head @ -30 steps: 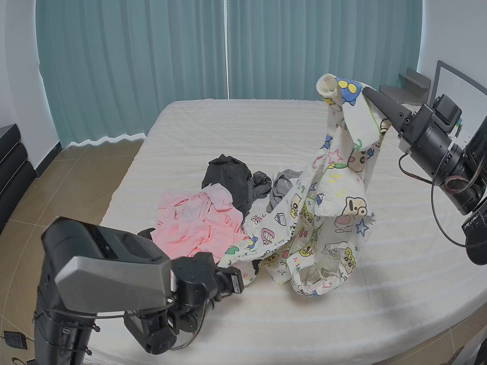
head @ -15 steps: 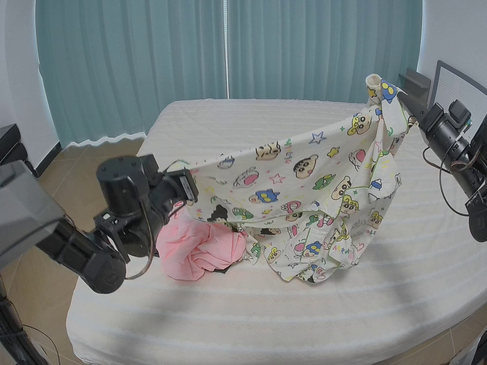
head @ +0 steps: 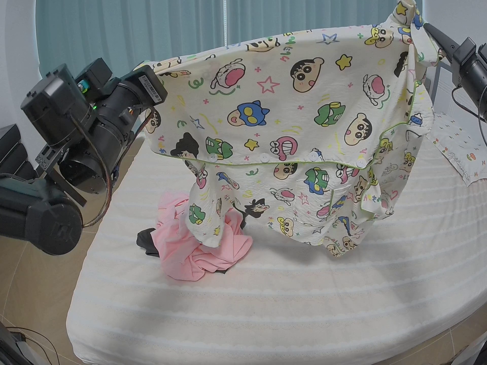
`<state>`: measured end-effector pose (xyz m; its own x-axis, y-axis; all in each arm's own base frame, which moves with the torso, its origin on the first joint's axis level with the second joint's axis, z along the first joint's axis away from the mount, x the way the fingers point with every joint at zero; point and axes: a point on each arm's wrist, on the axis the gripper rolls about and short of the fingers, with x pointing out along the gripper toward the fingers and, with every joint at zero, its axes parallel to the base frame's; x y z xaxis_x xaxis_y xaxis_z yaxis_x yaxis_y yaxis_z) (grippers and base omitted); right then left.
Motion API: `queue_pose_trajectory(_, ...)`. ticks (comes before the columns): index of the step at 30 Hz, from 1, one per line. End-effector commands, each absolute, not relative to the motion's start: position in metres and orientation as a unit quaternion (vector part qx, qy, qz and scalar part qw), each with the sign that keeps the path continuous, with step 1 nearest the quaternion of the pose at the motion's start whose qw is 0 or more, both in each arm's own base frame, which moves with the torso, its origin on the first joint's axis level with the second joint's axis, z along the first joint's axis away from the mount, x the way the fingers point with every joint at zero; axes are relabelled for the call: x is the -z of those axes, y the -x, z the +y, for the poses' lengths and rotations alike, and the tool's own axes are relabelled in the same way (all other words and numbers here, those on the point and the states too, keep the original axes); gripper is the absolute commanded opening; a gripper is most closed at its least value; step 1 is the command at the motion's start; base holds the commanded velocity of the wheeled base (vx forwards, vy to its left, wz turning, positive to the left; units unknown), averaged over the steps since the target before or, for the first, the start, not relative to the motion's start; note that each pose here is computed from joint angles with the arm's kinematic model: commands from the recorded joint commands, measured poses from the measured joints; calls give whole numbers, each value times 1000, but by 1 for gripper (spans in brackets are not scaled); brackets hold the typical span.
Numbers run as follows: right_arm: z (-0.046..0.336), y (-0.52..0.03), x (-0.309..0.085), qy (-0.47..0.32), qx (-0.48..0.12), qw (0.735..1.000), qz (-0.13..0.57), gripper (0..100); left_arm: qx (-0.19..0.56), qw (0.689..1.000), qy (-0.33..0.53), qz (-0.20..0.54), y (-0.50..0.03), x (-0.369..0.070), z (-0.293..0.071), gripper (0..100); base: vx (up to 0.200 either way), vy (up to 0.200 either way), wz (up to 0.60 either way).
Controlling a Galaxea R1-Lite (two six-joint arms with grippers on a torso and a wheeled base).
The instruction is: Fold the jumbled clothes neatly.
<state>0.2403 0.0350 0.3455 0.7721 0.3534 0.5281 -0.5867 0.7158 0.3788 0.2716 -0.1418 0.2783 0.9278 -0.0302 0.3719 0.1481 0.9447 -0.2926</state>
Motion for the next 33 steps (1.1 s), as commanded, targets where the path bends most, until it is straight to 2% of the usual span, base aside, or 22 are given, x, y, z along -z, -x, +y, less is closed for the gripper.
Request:
queue_pose_trajectory(1, 35, -227, -324, -282, -248, 908, -184, 0, 64, 978, 141, -136, -250, -252, -149, 0, 0, 0, 0)
queue_pose_trajectory(8, 35, -226, -283, -296, -225, 921, -118, 0, 77, 982, 153, -85, -245, -220, -154, 0, 0, 0, 0)
queue_pose_trajectory(11, 35, -224, -273, -301, -220, 922, -103, 0, 85, 980, 169, -68, -241, -212, -157, 0, -200, 0, 0)
queue_pose_trajectory(20, 32, -211, -256, -355, -220, 904, -93, 0, 100, 978, 176, -58, -235, -208, -165, 0, -200, 0, 0)
queue_pose_trajectory(23, 28, -220, -237, -386, -206, 896, -77, 0, 105, 978, 173, -51, -236, -203, -169, 0, -200, 0, 0)
queue_pose_trajectory(29, 21, -227, -230, -398, -203, 889, -99, 0, 104, 979, 170, -46, -238, -200, -171, 0, -200, 0, 0)
queue_pose_trajectory(33, 16, -226, -233, -395, -202, 888, -120, 0, 106, 975, 190, -45, -241, -200, -173, 0, 0, 0, 0)
